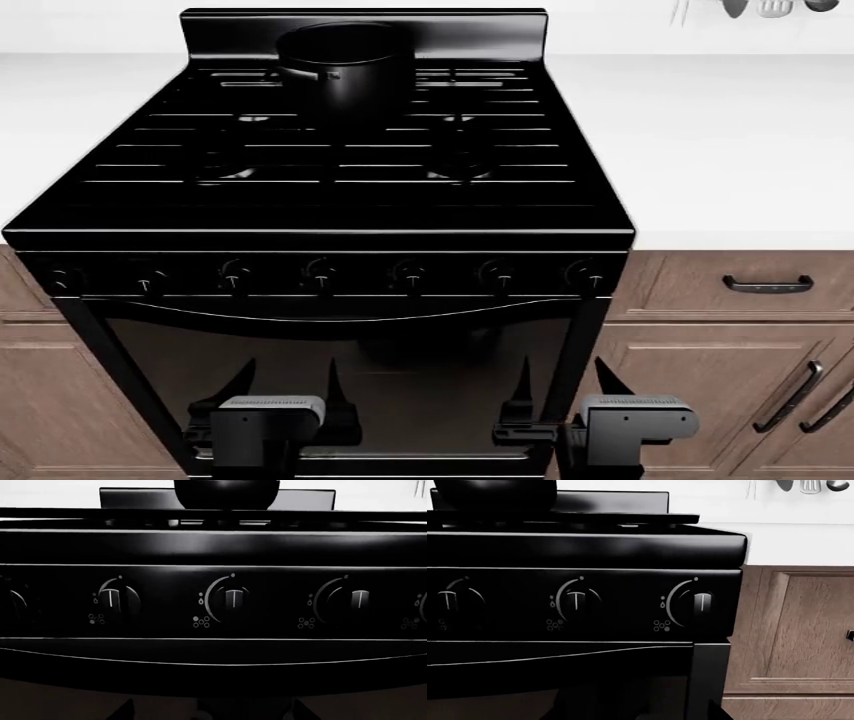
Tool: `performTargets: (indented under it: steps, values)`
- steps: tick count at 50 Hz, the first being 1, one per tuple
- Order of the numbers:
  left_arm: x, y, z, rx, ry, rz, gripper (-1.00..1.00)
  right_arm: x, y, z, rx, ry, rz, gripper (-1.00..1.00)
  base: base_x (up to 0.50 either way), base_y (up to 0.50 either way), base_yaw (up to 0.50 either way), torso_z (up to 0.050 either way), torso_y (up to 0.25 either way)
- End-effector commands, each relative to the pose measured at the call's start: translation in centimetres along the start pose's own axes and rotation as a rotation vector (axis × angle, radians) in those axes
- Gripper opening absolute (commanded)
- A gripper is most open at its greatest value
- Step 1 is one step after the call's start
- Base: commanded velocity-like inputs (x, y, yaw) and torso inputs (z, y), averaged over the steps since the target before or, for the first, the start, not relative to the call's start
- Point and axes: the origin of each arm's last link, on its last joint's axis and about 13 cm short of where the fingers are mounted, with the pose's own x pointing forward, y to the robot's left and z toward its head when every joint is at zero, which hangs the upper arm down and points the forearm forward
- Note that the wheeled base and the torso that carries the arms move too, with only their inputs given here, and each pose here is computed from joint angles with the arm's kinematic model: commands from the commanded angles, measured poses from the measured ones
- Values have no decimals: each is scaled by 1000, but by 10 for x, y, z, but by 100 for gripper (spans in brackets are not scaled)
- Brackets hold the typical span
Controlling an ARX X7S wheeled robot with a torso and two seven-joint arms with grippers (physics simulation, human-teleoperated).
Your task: Turn on the center burner of the stove.
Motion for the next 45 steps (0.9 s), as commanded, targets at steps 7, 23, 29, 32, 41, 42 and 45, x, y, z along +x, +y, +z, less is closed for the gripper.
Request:
performTargets:
  steps: [7,23,29,32,41,42,45]
  values:
    - [0,0,0,-3,2,-1,100,0,0,0,5,1,3,100,0,500,0,0,0]
    - [0,0,0,0,5,-3,100,0,0,0,5,2,1,100,0,487,0,0,0]
    - [0,0,0,1,5,-3,100,0,0,0,6,3,-1,100,0,130,0,-8,-1]
    - [-1,0,0,1,5,-4,100,0,1,0,10,2,-3,100,0,0,0,-50,-1]
    - [0,0,0,2,7,-7,100,0,0,0,11,3,-4,100,0,0,0,-50,-2]
    - [0,0,0,3,7,-8,100,0,0,0,11,3,-4,100,0,0,0,-50,-2]
    - [0,0,0,3,7,-8,100,0,0,0,11,3,-4,100,0,0,0,-50,-5]
